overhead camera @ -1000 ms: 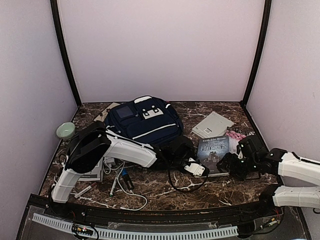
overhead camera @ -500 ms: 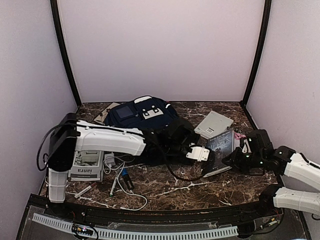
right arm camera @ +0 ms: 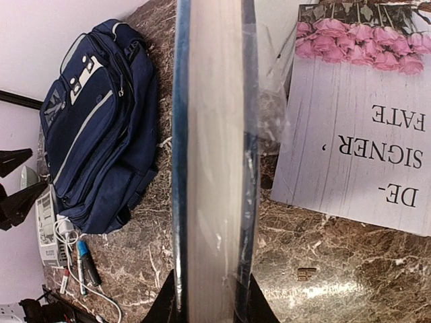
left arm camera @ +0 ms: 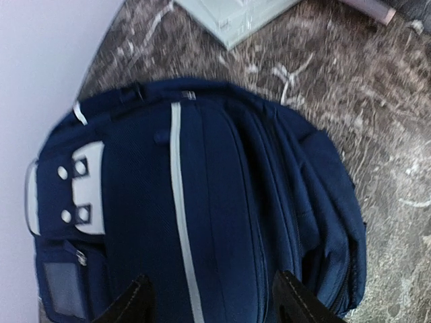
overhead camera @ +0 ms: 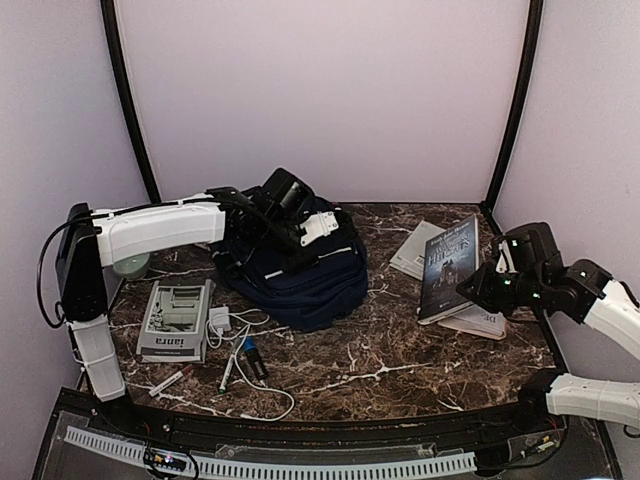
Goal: Pack the student bag
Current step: Open the second largest pocket of the student bag.
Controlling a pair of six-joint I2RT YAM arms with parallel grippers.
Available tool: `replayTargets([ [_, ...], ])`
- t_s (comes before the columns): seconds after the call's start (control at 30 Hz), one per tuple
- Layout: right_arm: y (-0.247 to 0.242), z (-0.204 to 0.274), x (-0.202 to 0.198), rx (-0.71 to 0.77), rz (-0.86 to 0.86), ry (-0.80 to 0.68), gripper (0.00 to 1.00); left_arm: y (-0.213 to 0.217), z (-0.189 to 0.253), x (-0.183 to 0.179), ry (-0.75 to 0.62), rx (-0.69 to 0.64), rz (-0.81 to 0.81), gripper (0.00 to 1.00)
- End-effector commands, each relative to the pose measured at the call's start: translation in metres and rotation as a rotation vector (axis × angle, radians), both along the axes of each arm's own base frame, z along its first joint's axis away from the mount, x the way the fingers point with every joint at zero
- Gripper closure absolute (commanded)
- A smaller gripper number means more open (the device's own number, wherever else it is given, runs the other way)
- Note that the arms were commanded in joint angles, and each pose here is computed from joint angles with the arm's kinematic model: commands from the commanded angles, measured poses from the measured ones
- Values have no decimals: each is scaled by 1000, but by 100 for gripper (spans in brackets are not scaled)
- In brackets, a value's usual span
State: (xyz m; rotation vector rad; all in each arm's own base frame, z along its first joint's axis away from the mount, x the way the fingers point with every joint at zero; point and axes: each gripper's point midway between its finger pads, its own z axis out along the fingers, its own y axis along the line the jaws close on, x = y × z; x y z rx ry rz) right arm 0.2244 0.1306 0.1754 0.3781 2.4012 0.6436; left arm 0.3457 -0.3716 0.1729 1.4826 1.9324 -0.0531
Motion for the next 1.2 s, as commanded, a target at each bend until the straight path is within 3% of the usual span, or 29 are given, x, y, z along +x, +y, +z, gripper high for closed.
replayTargets([
  [0.0, 2, 36, 17, 21, 0, -153, 100, 11, -24, -1, 72, 21, 41, 36],
  [0.13, 1, 33, 15, 15, 6, -152, 100, 22, -52, 5, 66, 117, 37, 24],
  [0.53, 5, 40, 14, 26, 37, -170, 100, 41, -105, 31, -3, 270, 64, 25],
  [0.6, 7, 46, 13, 33, 49, -184, 100, 44, -110, 35, -32, 286, 67, 33],
  [0.67, 8, 50, 12, 41, 61, -192, 100, 45, -110, 38, -53, 292, 70, 48],
  [0.73, 10, 52, 12, 47, 72, -194, 100, 45, -108, 41, -76, 293, 72, 68],
  [0.8, 12, 53, 11, 51, 82, -196, 100, 45, -100, 47, -115, 294, 84, 95],
  [0.83, 13, 55, 12, 55, 88, -201, 100, 46, -91, 51, -143, 285, 98, 100],
  [1.0, 29, 75, 11, 111, 172, -254, 100, 48, -7, 65, -372, 133, 173, 100],
  [1.17, 59, 93, 12, 217, 294, -289, 100, 60, 90, 54, -542, -30, 201, 100],
])
